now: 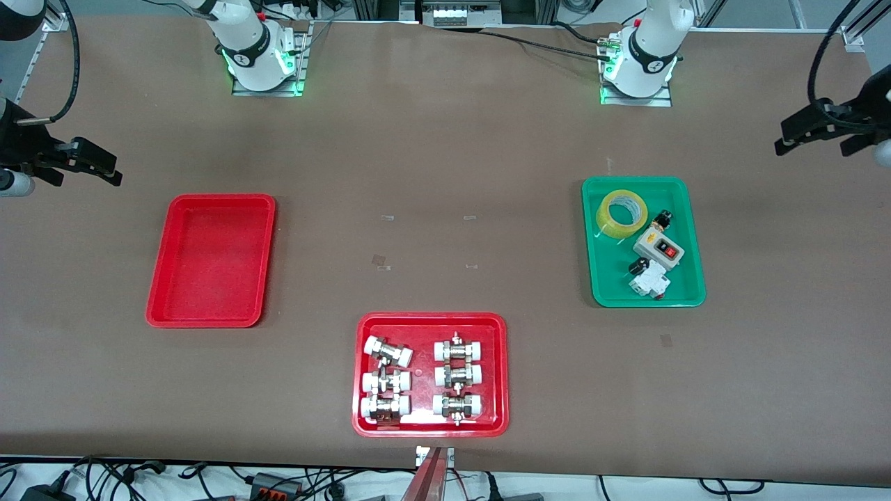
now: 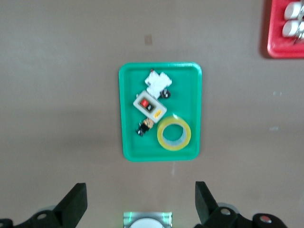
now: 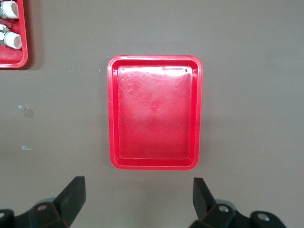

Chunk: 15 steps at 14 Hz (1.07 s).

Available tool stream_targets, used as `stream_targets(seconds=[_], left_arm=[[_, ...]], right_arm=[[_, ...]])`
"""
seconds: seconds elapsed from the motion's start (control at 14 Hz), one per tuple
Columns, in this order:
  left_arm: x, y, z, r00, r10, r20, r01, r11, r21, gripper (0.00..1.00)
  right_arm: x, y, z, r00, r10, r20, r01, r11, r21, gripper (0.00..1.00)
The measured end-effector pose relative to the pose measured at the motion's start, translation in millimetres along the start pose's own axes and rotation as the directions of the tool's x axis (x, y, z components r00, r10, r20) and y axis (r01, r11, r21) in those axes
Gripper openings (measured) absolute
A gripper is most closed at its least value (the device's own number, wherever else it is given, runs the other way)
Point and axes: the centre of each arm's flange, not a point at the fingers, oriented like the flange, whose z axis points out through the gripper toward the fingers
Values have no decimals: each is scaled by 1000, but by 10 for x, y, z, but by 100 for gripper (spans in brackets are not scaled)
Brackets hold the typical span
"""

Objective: Left arm passes tape to right arm into tray
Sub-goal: 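Move the left gripper toward the tape roll on the green tray, then lower the left gripper and grasp the yellow tape roll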

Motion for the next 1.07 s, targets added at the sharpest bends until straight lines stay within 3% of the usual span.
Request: stream_targets(seconds=[0.29, 0.43, 0.71, 1.07], left_arm=[[189, 34, 788, 983, 6, 181, -5, 1000, -4, 100], [286, 47, 1288, 975, 6, 223, 0, 1000, -27, 100], [342, 151, 2306, 975, 10, 220, 0, 999, -46, 100], [61, 133, 3659, 984, -9, 177, 15, 999, -34, 100]], right_arm=[[10, -1, -84, 1000, 0, -17, 0, 1000, -1, 100], [10, -2, -88, 1000, -1, -18, 1, 1000, -1, 100], [11, -8, -86, 1000, -2, -16, 2, 1000, -1, 100], [22, -8, -61, 1000, -2, -12, 2, 1000, -1, 100]])
